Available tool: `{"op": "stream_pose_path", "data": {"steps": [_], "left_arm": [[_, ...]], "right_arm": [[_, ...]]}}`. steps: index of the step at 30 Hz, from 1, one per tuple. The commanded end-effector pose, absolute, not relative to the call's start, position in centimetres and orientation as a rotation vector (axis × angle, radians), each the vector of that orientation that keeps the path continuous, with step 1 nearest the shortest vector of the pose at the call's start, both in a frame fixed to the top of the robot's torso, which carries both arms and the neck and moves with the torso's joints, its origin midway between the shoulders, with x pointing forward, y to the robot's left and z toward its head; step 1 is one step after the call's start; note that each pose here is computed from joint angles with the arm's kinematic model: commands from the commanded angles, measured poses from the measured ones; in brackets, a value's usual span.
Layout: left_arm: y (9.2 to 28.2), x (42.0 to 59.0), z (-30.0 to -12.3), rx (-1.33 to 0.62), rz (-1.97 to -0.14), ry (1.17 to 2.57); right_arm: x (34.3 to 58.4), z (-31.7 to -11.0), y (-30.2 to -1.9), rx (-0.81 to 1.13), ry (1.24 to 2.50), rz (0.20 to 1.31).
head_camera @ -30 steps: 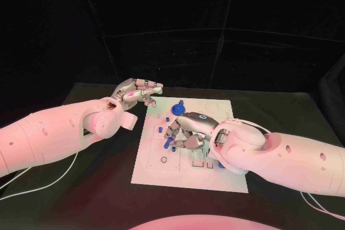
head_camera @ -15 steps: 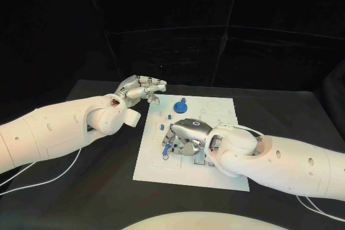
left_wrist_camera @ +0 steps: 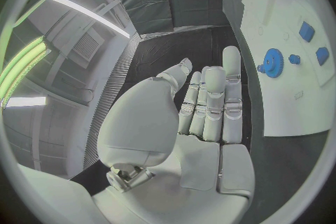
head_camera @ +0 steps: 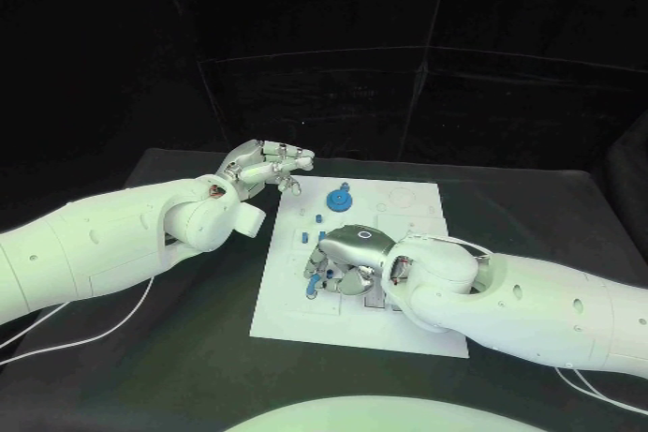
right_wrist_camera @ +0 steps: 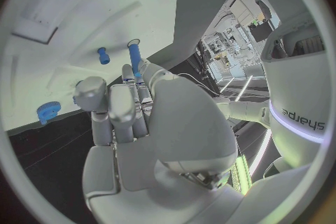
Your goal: Assemble the parts on the task board
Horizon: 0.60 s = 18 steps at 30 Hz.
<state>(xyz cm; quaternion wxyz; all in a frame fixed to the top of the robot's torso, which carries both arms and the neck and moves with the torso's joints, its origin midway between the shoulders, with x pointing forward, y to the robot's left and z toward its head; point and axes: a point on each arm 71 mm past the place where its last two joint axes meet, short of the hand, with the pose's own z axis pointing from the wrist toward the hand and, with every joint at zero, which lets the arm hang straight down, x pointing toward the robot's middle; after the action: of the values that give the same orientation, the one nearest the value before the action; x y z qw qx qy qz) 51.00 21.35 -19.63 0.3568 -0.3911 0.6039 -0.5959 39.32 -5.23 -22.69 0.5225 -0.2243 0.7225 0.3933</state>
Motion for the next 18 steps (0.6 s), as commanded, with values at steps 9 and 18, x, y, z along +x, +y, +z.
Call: {"op": "stream_pose_path", "data": {"steps": [9,18], "left_arm": [[21.24,51.01,-19.50,-1.007,-1.554,1.560],[21.25,51.03,-19.51,-1.007,-1.553,1.561]], "right_arm": [[39.27,-23.03,-5.09,-0.586,1.739,0.903],[39.24,-23.21,-4.94,-0.609,1.750,0.887]]}}
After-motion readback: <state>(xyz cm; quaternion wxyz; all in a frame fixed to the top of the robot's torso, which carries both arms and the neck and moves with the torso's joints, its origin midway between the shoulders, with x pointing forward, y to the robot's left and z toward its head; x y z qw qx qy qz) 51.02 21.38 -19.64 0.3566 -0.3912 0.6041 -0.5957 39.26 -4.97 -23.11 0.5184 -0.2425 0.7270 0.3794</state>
